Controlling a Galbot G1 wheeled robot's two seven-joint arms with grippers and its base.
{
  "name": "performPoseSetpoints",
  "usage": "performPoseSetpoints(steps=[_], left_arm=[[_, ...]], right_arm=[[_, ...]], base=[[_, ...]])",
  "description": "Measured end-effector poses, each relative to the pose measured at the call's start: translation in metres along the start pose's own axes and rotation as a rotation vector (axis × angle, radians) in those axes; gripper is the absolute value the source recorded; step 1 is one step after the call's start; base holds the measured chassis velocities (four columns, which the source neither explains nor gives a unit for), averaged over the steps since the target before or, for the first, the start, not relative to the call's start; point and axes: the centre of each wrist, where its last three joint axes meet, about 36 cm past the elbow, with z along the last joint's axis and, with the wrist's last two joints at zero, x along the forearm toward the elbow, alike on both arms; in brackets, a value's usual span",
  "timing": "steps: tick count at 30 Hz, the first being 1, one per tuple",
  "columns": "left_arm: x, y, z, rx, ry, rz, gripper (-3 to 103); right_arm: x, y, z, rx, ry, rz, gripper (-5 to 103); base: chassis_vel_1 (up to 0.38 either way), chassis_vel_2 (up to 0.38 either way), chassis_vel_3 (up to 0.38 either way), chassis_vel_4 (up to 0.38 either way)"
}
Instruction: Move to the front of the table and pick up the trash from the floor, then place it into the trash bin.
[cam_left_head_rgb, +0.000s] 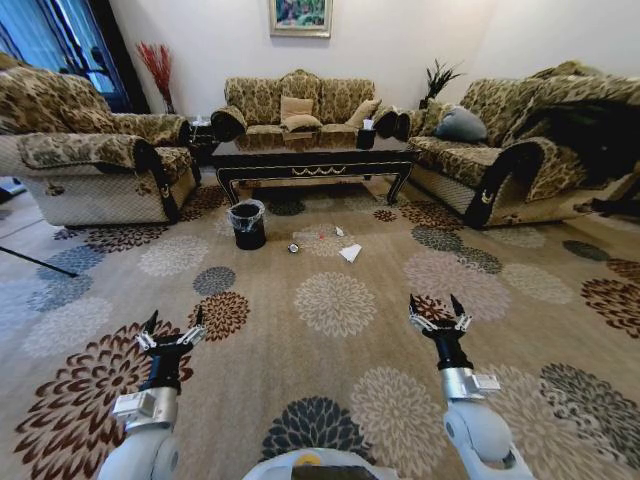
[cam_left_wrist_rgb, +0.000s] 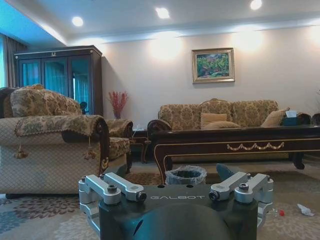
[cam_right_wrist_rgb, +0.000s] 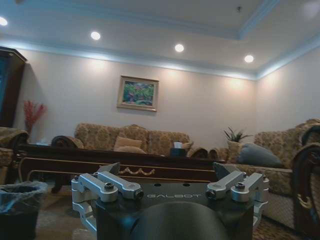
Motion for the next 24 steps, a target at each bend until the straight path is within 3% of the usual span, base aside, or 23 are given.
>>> performPoseSetpoints(steps=[13,24], left_arm=[[0.0072,-0.0019,0.0002,-0.013,0.007,-0.014,100],[0.0089,0.0003,0.0002,-0.017,0.002,-0.019,100]], right_arm=[[0.0026,-0.0043,0.0057,-0.011,-0.028,-0.048,100],[0.0007,-0.0015,0.0091,-0.017,-0.026,-0.041,100]], base=[[-0.016,0.022,0.028,-0.018],[-0.171,0.189,0.180,-0.188]])
